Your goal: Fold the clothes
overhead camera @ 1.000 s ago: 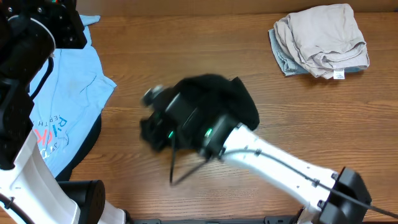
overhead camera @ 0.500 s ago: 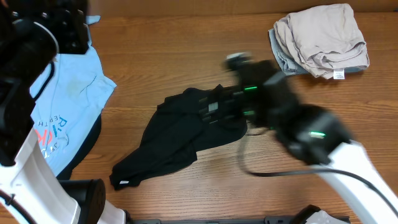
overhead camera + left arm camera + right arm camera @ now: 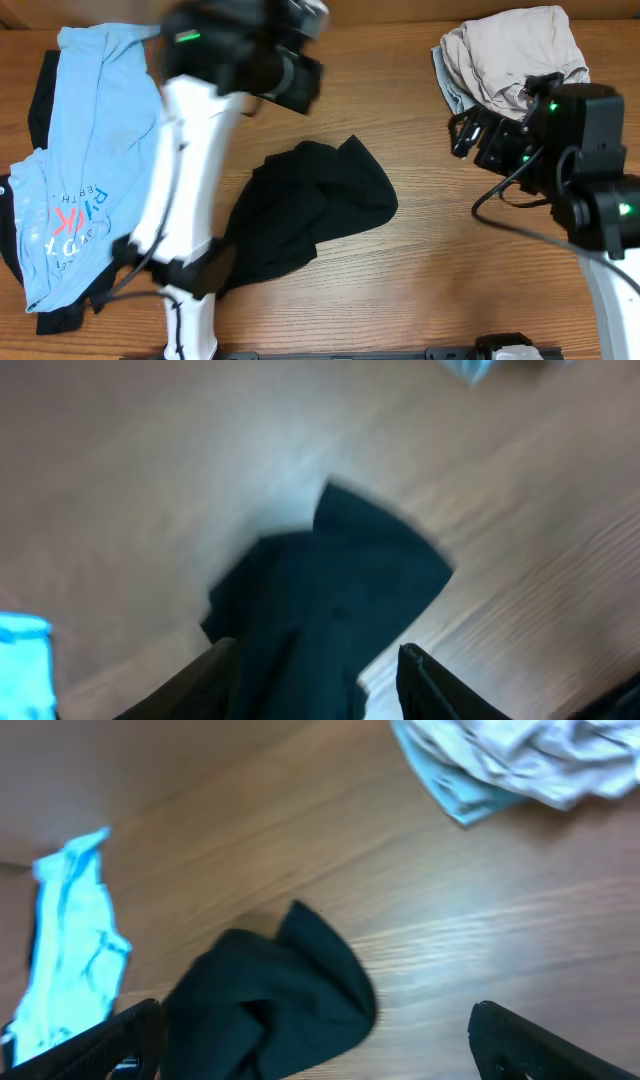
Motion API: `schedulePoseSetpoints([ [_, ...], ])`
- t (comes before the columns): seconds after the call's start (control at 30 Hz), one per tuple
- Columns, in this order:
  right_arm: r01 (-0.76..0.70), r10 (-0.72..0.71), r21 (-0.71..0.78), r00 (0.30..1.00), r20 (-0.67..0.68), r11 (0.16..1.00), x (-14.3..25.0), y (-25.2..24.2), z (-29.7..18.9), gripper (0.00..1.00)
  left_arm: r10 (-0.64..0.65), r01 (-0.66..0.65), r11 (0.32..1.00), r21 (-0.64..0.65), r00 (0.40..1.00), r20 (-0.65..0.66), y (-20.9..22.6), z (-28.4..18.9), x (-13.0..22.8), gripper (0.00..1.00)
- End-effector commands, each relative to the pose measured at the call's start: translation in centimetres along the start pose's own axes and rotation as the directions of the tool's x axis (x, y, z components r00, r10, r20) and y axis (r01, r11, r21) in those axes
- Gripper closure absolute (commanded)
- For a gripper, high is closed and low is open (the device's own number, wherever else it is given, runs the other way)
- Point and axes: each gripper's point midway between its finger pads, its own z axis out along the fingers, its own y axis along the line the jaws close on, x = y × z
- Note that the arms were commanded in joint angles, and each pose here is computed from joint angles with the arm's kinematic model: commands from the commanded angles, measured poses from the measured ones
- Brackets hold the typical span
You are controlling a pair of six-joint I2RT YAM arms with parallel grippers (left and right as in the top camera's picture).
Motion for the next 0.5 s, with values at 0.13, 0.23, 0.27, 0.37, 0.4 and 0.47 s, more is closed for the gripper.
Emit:
schedulePoseSetpoints([
  [0.13, -0.003, 0.007, 0.103, 0.999, -0.041, 0.995, -1.1, -3.8, 2.0, 0.0, -0.015, -0.053, 0.984, -0.169, 0.927, -0.374, 0.0, 9.5, 6.7, 0.55],
  [0.23, -0.022, 0.031, 0.131, 0.997, -0.067, 0.991, -1.2, -4.9, 3.2, 0.0, -0.033, -0.059, 0.979, -0.193, 0.894, -0.447, -1.4, 11.1, 9.0, 0.59],
  [0.27, -0.028, 0.039, 0.139, 0.996, -0.078, 0.99, -1.2, -5.2, 3.6, 0.0, -0.029, -0.068, 0.978, -0.196, 0.889, -0.456, -2.1, 11.6, 9.5, 0.59],
  [0.37, -0.034, 0.051, 0.154, 0.993, -0.111, 0.987, -0.9, -5.7, 4.8, 0.0, 0.04, -0.157, 0.964, -0.215, 0.884, -0.466, -4.1, 13.3, 10.3, 0.58],
  [0.4, -0.035, 0.054, 0.158, 0.991, -0.12, 0.987, -0.8, -5.8, 5.2, 0.0, 0.058, -0.188, 0.953, -0.236, 0.883, -0.466, -4.4, 13.8, 10.6, 0.58],
  [0.47, -0.034, 0.058, 0.166, 0.988, -0.141, 0.986, -0.6, -6.1, 5.7, 0.0, 0.102, -0.256, 0.928, -0.272, 0.874, -0.475, -5.0, 14.8, 11.3, 0.58],
])
